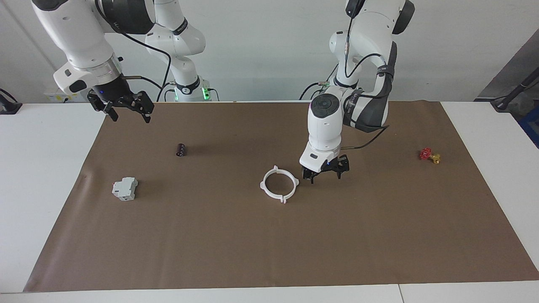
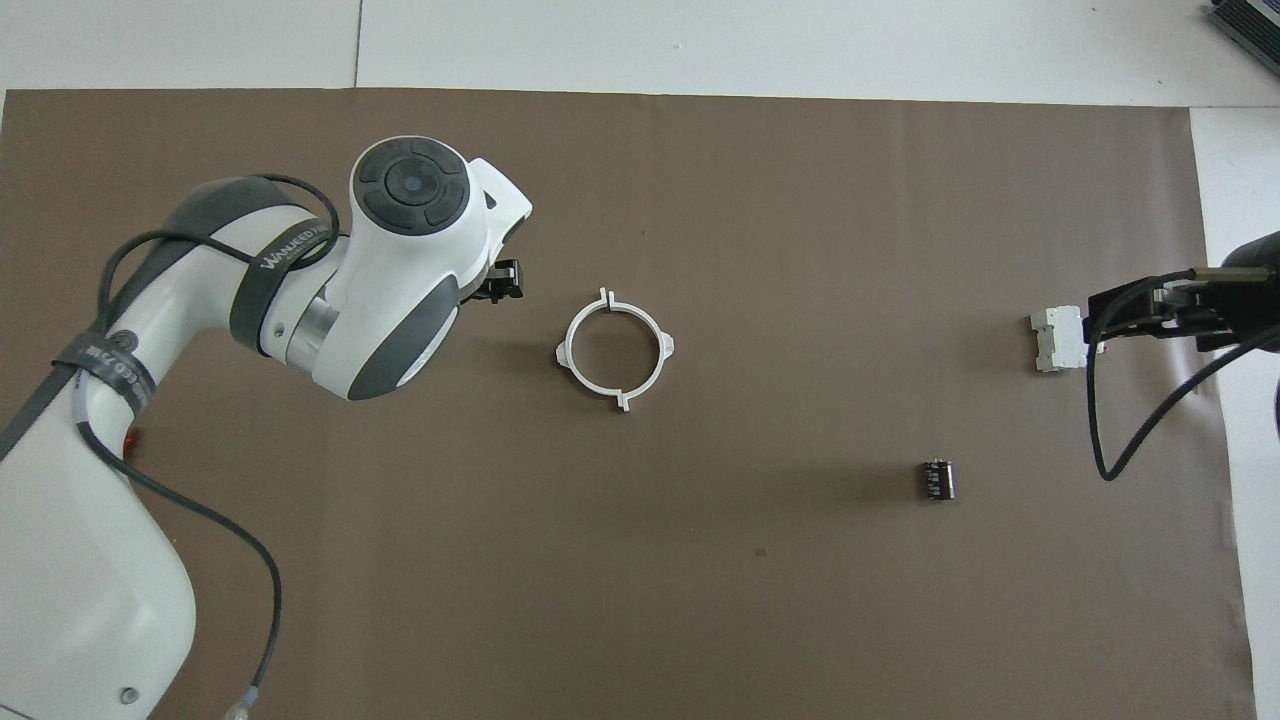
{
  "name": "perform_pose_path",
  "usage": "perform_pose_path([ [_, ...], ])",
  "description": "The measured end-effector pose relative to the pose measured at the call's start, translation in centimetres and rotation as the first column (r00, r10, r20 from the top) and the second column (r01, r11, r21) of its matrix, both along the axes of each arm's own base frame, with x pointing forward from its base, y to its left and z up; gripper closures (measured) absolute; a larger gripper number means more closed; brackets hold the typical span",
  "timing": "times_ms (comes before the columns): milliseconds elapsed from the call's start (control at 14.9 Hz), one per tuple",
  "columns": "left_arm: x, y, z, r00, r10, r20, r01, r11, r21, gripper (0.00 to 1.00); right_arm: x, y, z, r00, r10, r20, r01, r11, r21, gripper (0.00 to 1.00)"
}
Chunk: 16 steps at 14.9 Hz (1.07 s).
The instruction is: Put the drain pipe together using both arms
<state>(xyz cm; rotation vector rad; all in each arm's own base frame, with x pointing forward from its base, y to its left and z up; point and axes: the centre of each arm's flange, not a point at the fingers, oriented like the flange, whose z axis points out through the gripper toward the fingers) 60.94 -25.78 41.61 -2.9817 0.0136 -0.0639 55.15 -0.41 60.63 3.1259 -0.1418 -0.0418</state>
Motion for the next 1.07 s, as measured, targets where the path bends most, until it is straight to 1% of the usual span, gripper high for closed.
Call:
perform_pose_path([
  [201,1.6,5.8,2.4,0.999,-0.014,-0.028,0.014,1.000,-0.007,0.00,0.0,0.0,0.0,1.000,0.000,0.000,0.000,1.000,0.000,0.00],
  [402,2.3,11.7,4.3,0.998,-0.027,-0.054,0.026,1.000,-0.010,0.00,0.0,0.0,0.0,1.000,0.000,0.000,0.000,1.000,0.000,0.00],
  [670,2.3,16.9,6.2,0.996,-0.048,-0.078,0.049,0.999,0.005,0.00,0.0,0.0,0.0,1.000,0.000,0.000,0.000,1.000,0.000,0.00],
  [737,2.2,18.4,6.5,0.994,-0.061,-0.093,0.062,0.998,0.008,0.00,0.0,0.0,0.0,1.000,0.000,0.000,0.000,1.000,0.000,0.00],
  [871,2.0,21.3,7.1,0.990,-0.075,-0.116,0.075,0.997,0.000,0.00,0.0,0.0,0.0,1.000,0.000,0.000,0.000,1.000,0.000,0.00],
  [1072,1.5,24.0,8.0,0.989,-0.067,-0.132,0.065,0.998,-0.015,0.00,0.0,0.0,0.0,1.000,0.000,0.000,0.000,1.000,0.000,0.00],
])
